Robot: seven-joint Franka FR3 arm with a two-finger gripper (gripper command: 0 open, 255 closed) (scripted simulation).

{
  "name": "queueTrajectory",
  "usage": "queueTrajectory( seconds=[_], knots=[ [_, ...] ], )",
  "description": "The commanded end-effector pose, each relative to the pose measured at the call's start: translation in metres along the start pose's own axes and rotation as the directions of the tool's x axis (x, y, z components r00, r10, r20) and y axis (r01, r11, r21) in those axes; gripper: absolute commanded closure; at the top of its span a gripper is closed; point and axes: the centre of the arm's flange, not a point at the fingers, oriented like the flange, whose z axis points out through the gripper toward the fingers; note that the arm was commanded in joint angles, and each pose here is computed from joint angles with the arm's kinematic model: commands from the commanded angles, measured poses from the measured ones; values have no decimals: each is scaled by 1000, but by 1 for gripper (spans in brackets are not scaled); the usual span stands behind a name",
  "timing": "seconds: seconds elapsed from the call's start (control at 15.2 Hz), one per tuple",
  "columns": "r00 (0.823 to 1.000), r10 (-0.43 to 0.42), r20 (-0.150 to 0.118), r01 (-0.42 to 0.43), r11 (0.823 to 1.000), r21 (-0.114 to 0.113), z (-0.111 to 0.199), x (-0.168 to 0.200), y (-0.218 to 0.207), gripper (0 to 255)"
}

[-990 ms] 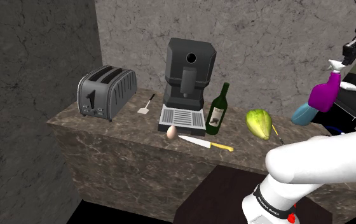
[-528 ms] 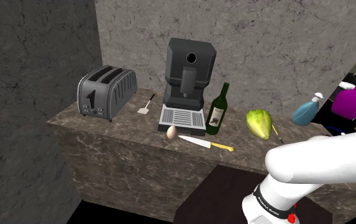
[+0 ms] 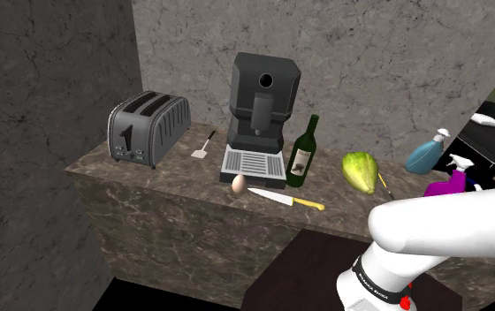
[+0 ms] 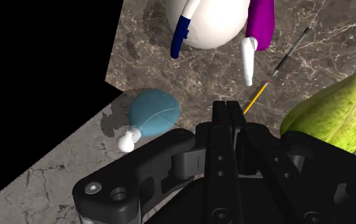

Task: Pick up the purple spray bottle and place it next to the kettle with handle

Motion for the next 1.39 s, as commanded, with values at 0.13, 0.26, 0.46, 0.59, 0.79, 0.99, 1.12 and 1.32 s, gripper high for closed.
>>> queueTrajectory(
  seconds=[0.13,0.26,0.46,0.59,0.79,0.99,1.12,1.32],
  knots=[
    [1000,-3,8,3,1000,20,13,3,2,0],
    [1000,-9,24,8,998,59,39,9,5,0],
    [999,-20,47,15,993,118,79,16,8,0],
    [998,-28,62,18,987,157,106,21,8,0],
    [996,-41,84,22,976,216,146,27,7,0],
    [993,-55,105,25,962,274,186,32,3,0],
    [991,-66,119,26,950,312,213,35,-1,0],
    [991,-66,120,26,949,314,224,34,-4,0]
  ],
)
